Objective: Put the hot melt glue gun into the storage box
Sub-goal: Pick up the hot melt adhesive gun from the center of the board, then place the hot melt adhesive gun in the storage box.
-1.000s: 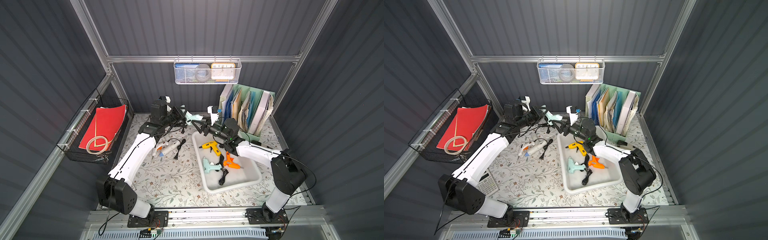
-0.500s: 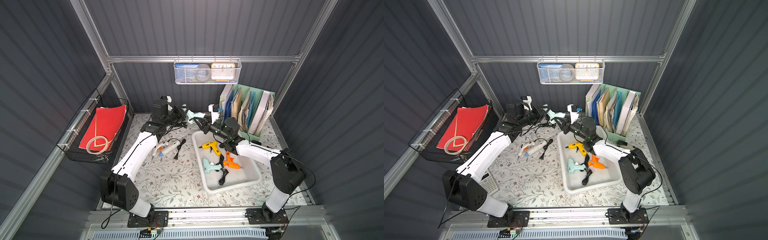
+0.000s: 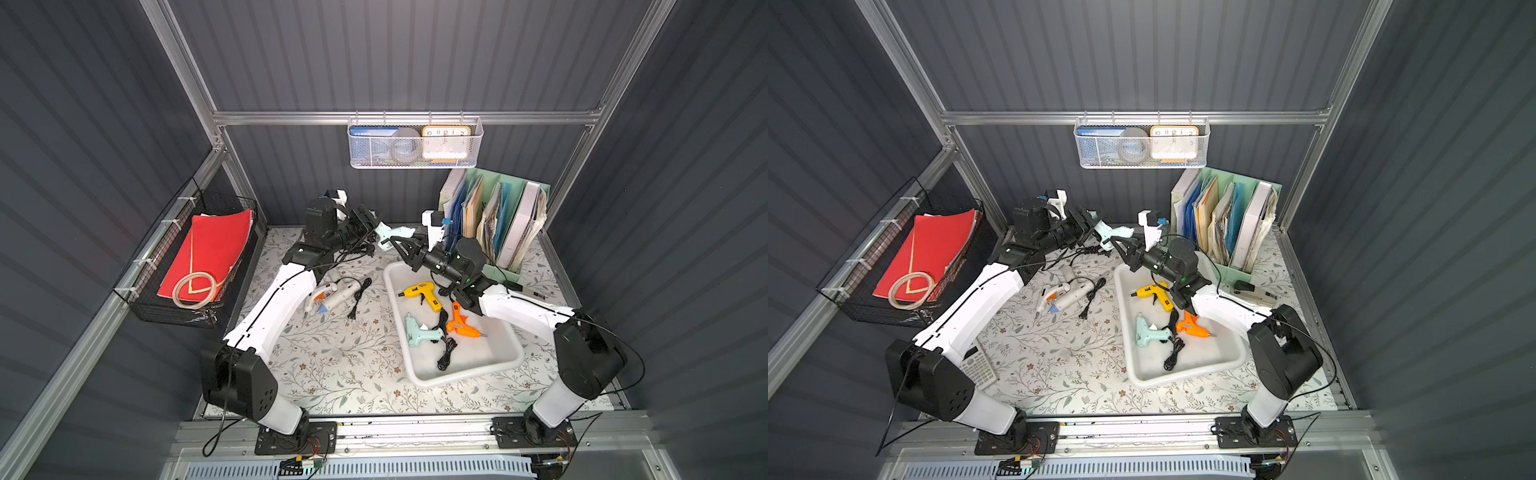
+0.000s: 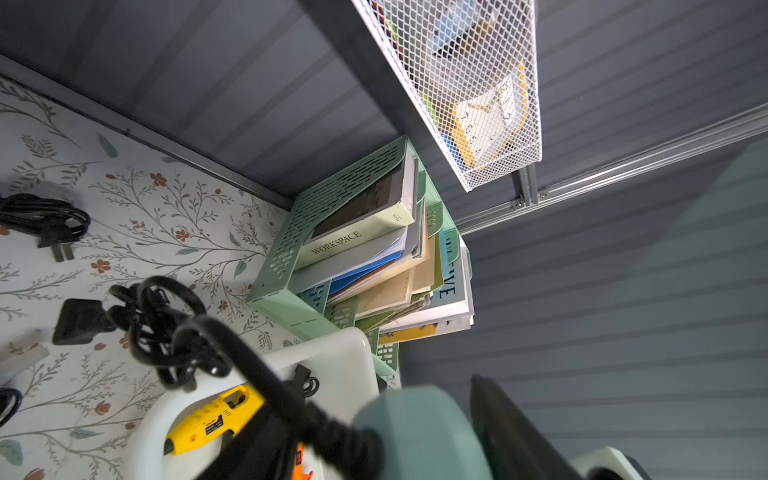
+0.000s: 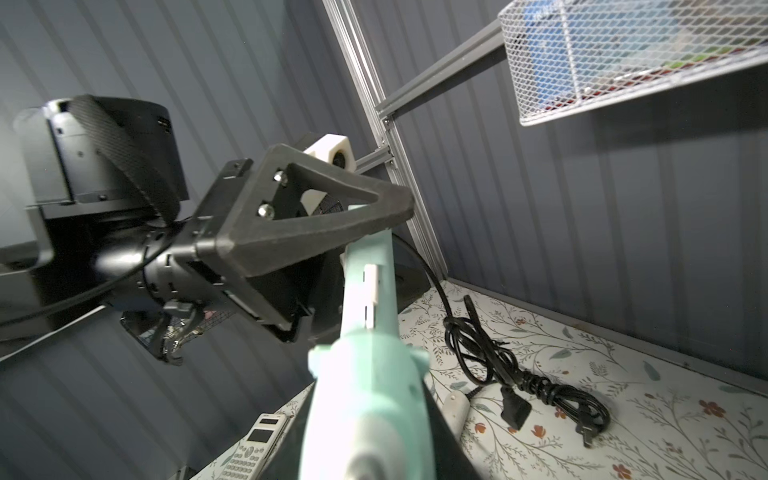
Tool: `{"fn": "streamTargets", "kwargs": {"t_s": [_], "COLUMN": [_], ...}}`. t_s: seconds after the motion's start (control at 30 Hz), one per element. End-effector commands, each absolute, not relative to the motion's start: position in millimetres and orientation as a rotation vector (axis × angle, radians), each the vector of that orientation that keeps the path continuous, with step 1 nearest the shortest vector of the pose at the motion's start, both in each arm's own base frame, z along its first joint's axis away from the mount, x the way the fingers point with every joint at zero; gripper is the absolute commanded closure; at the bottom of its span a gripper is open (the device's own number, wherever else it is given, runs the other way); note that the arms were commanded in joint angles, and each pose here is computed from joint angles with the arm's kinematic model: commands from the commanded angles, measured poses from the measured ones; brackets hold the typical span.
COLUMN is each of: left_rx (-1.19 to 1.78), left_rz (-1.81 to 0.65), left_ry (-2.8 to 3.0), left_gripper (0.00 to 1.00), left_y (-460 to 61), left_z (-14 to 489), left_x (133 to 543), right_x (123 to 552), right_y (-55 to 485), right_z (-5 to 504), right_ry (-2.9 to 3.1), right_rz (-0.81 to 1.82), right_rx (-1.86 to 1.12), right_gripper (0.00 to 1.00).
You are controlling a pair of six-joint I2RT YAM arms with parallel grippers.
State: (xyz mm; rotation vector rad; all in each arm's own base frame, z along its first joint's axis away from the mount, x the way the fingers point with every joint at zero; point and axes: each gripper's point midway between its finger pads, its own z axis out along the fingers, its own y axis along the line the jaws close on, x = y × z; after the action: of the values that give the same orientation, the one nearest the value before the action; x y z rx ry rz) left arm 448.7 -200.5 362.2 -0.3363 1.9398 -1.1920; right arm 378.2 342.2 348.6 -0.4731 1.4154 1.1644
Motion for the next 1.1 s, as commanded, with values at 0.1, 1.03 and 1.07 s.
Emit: {"fn": "streamTargets", "kwargs": {"t_s": [0.1, 1.03, 1.07], "left_rx": [-0.227, -0.458, -0.474], "left_rz": [-1.201, -0.414, -0.39], "left_ry": [1.833, 1.764, 1.791], "left_gripper": [0.0, 0.0, 0.0], "left_y": [-200, -71, -70], "left_z": [401, 404, 395], "left_x": [436, 390, 394], "right_x": [362, 278, 275], "right_y": [326, 160, 159], "right_z": [378, 360, 356], "right_ry": [1.351, 1.859, 1.882], "right_rz": [1.136, 0.622, 0.627], "right_rx": [-0.46, -0.022, -0.012], "right_gripper": [1.0, 1.0, 1.0]}}
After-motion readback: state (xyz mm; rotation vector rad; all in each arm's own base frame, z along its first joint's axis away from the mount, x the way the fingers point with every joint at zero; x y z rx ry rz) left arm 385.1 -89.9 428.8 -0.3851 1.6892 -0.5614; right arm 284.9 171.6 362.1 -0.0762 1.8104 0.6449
